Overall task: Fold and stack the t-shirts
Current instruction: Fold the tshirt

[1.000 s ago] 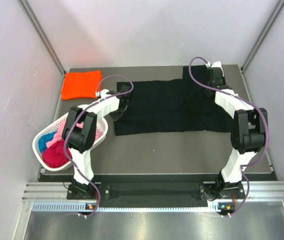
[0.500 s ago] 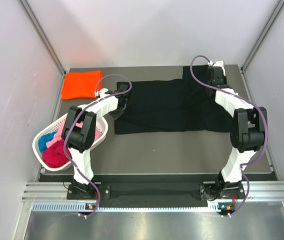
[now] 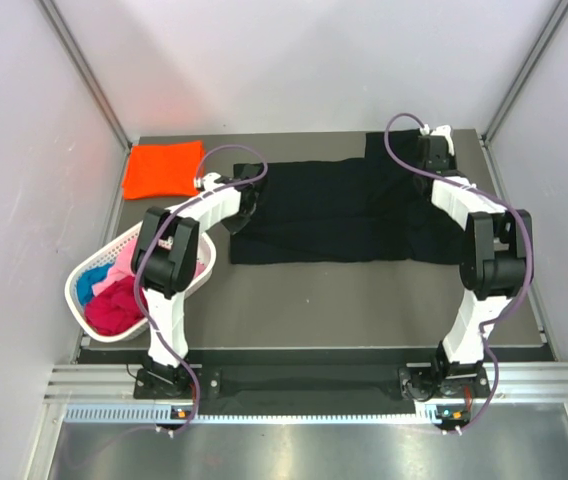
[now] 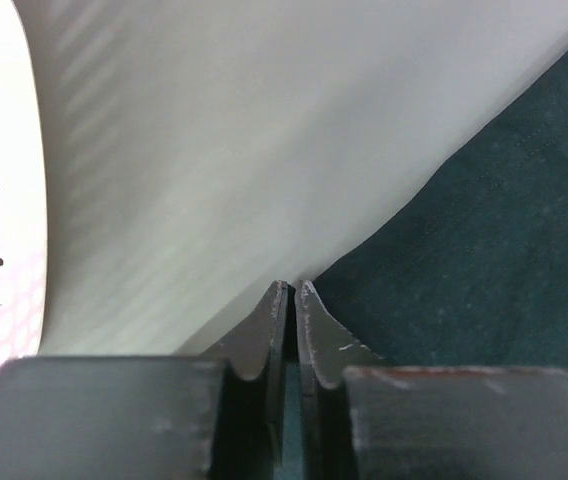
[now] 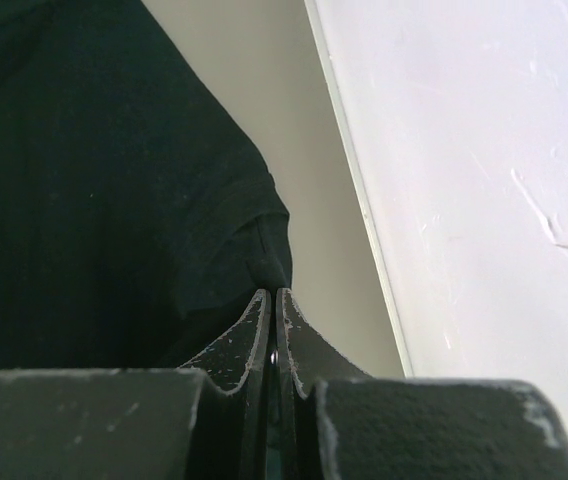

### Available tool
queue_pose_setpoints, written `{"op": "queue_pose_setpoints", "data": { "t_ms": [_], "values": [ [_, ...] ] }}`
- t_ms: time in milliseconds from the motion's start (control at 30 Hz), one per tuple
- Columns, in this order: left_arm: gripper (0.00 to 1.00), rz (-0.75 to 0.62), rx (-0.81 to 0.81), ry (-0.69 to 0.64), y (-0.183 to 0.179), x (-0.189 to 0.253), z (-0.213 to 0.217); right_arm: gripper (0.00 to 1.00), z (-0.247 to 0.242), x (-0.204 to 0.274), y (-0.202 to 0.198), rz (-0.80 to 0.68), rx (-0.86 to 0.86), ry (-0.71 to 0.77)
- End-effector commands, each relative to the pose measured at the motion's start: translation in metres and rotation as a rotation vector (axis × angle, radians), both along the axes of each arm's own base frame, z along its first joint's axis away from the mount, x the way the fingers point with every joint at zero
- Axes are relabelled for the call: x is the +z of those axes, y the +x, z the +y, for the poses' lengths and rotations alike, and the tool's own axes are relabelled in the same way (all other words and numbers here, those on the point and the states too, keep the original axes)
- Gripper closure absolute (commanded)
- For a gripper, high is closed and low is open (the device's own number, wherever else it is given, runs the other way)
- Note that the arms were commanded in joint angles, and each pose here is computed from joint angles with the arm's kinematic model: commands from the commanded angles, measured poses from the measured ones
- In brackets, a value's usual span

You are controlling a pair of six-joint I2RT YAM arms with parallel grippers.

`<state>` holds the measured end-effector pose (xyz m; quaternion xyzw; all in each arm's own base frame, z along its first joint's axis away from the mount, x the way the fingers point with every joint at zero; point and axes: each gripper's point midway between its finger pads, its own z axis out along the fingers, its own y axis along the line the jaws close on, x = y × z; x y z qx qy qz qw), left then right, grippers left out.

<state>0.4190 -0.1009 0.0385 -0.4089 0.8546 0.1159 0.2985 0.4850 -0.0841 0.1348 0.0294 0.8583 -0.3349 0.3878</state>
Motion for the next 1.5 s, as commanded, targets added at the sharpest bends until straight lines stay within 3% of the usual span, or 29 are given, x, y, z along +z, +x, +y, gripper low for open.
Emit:
{"op": "queue_pose_setpoints", "data": {
  "t_ms": [0,67,200,367,433,600,633,700,833,967,1467],
  "values": [
    [0.85,-0.018,0.019,0.056,0.013,0.015,0.010,1.00,-0.005,0.018,0.017,-0.087,-0.026,0.011],
    [0.63,-0.012,0.005,0.075,0.014,0.020,0.012,1.00,-0.001,0.020,0.023,-0.096,-0.013,0.035],
    [0.50,-0.049,-0.039,0.082,0.019,0.053,0.012,0.87,0.012,0.013,0.025,-0.026,0.021,0.105],
    [0.53,-0.039,-0.330,-0.027,0.007,0.072,-0.024,0.62,0.030,0.016,0.002,0.059,-0.032,0.287],
    [0.54,-0.098,-0.471,-0.074,0.003,0.089,-0.043,0.59,0.036,0.018,-0.010,0.047,-0.092,0.382],
    [0.53,-0.083,-0.704,-0.229,-0.049,0.081,-0.079,0.57,0.049,0.006,-0.074,0.059,-0.229,0.640],
    [0.53,-0.066,-0.726,-0.230,-0.055,0.076,-0.081,0.57,0.032,-0.002,-0.094,0.035,-0.322,0.706],
    [0.54,-0.021,-0.744,-0.223,-0.069,0.062,-0.078,0.58,0.021,-0.010,-0.109,-0.009,-0.414,0.840],
    [0.53,0.049,-0.761,-0.215,-0.086,0.038,-0.071,0.59,-0.004,-0.035,-0.152,-0.064,-0.587,0.947],
    [0.52,0.109,-0.735,-0.210,-0.098,0.012,-0.064,0.57,-0.011,-0.057,-0.163,-0.075,-0.637,1.026],
    [0.50,0.169,-0.661,-0.121,-0.087,-0.030,-0.051,0.55,-0.055,-0.093,-0.171,-0.100,-0.687,0.953]
  ]
}}
